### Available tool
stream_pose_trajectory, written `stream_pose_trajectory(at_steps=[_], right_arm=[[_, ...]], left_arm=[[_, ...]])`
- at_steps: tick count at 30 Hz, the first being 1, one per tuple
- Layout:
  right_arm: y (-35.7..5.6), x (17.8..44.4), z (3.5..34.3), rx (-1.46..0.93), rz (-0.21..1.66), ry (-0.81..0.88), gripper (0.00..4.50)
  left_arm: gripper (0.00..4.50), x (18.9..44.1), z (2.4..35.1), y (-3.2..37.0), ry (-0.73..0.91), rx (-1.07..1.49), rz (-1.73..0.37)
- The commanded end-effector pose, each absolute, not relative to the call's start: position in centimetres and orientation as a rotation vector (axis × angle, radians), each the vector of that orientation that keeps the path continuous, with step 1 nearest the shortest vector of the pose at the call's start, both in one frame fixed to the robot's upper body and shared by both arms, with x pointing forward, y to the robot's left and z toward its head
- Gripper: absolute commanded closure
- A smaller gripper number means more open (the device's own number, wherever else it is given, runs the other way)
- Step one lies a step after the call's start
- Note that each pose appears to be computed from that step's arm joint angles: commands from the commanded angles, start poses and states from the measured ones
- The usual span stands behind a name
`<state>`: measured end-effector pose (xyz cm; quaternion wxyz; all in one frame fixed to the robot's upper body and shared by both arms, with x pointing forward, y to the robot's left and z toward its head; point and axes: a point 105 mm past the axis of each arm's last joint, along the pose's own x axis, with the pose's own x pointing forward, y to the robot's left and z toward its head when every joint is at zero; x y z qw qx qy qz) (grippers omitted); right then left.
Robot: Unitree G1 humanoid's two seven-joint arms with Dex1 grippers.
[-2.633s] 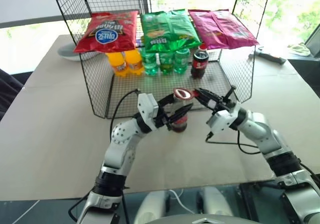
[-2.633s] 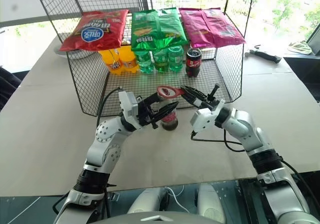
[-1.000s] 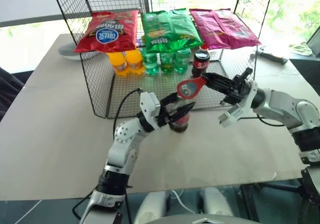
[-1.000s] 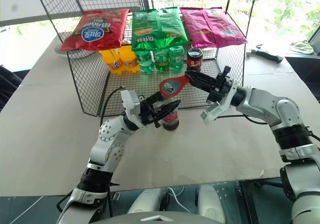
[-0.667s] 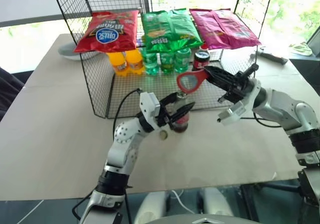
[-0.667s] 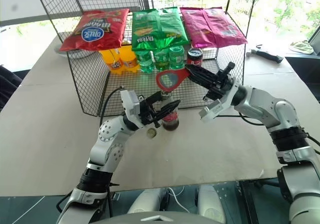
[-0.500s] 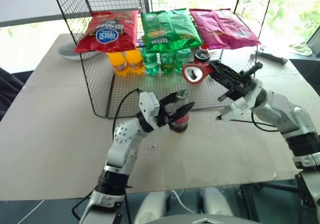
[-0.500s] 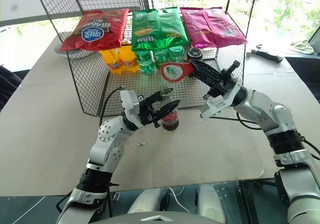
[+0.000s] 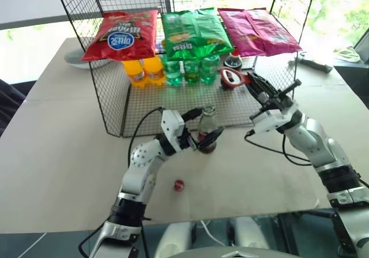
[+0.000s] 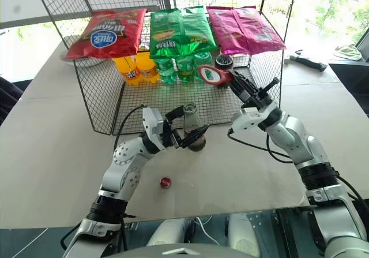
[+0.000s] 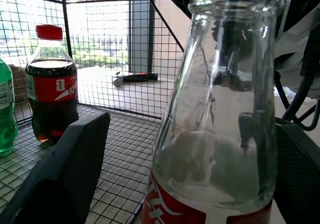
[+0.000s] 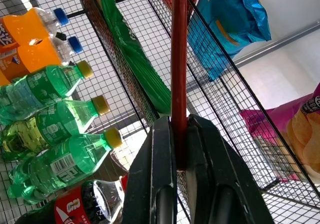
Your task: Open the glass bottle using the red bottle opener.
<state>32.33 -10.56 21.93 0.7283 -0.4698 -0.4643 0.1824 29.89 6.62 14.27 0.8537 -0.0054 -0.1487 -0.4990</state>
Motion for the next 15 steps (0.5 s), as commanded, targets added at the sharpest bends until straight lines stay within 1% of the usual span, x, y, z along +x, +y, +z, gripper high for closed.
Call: stream_pose_trajectory(at_steps=[1, 3, 5, 8, 15], right_arm=[[-11.2, 31.8, 23.1, -0.997, 0.363, -1.047, 4.50], [-11.3, 32.0, 22.7, -0.963, 0.379, -1.008, 4.50], [-11.4, 32.1, 21.8, -0.877, 0.420, -0.942, 4.50], [-11.1, 31.5, 20.0, -0.764, 0.500, -0.841, 4.50], [-12.2, 31.0, 18.0, -0.600, 0.513, -0.686, 4.50]], left_arm=[[0.02, 29.2, 15.1, 6.9, -0.355, 0.018, -1.064], [0.02, 28.9, 15.0, 6.9, -0.350, 0.034, -1.080], [0.02, 27.9, 14.6, 6.7, -0.326, 0.096, -1.141], [0.02, 27.1, 14.6, 7.2, -0.312, 0.113, -1.158], [0.02, 28.2, 14.8, 8.9, -0.314, 0.121, -1.055]])
